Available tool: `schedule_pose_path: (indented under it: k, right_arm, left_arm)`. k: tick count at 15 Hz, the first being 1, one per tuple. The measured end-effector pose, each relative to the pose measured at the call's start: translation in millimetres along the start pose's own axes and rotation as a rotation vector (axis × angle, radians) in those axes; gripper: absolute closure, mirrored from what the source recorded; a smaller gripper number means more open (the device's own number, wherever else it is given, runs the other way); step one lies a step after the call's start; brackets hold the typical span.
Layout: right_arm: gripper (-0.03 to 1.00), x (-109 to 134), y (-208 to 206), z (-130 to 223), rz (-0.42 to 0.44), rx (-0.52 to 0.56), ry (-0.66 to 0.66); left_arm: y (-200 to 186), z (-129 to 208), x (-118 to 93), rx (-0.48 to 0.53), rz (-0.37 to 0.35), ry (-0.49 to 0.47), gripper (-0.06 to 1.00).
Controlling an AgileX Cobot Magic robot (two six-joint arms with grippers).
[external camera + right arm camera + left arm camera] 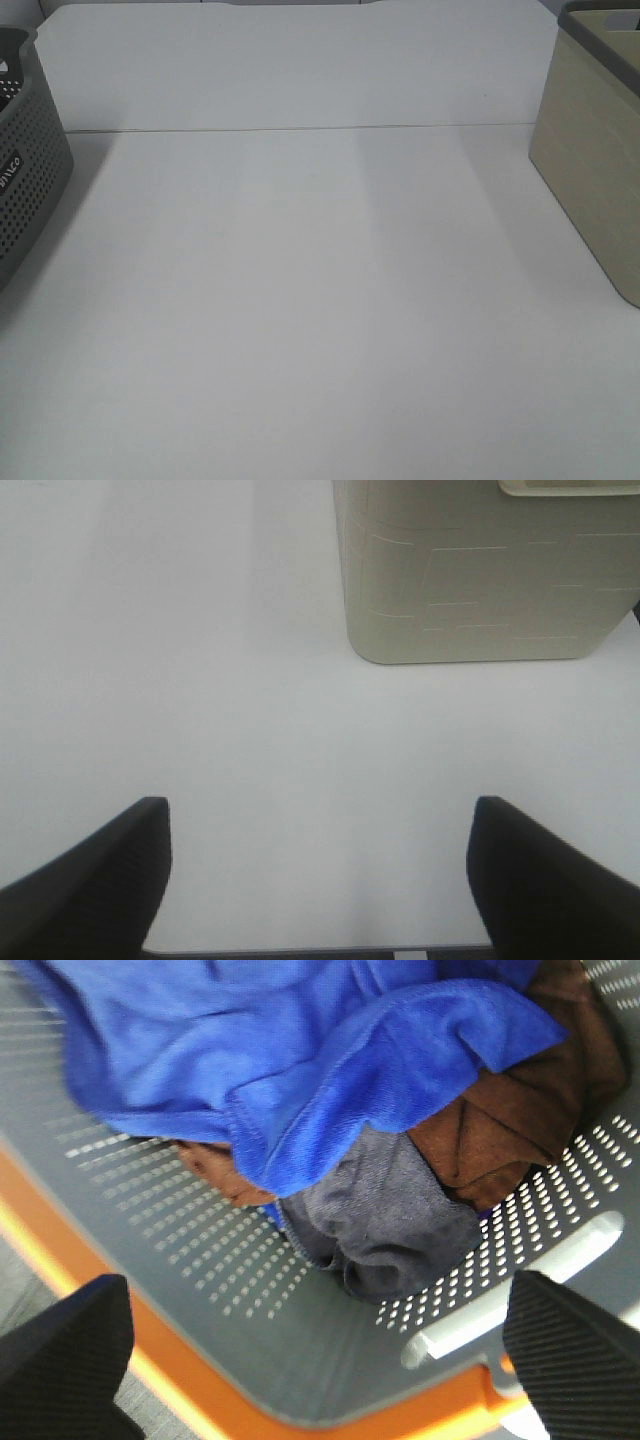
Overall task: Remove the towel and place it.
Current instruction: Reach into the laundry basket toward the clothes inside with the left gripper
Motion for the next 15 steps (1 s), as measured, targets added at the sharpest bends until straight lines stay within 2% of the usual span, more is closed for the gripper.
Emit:
schedule_pose_path:
  k: [2, 5, 7, 10, 15]
  right_arm:
    - [0.17, 0, 0, 0, 0.000, 0.000, 0.000]
    - [0.17, 0, 0, 0, 0.000, 0.000, 0.000]
    - [0.17, 0, 0, 0, 0.000, 0.000, 0.000]
    - [0.17, 0, 0, 0, 0.000, 0.000, 0.000]
    - [0.17, 0, 0, 0, 0.000, 0.000, 0.000]
  left_arm:
    - [40, -2, 10, 0.038, 0.028, 0.059, 0.02]
    - [93, -1, 30, 0.121, -0.034, 0.148, 0.02]
    - [123, 0, 35, 0.159, -0.034, 0.196, 0.02]
    - [147, -5, 31, 0.170, -0.002, 0.227, 0.03]
    - [169, -26, 25, 0.152, 0.003, 0.288, 0.05]
Point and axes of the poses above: a point on each arm's last joint axis where the gripper is mounted, y pointing out along that axis toward the gripper, x along the wrist's bending axis when the last joint is at zero, z = x × y, the point moved 3 cm from there along y, pointing out along that axis toward the gripper, and after that the axes turned 6 degrees about y, right-handed, at the moved point
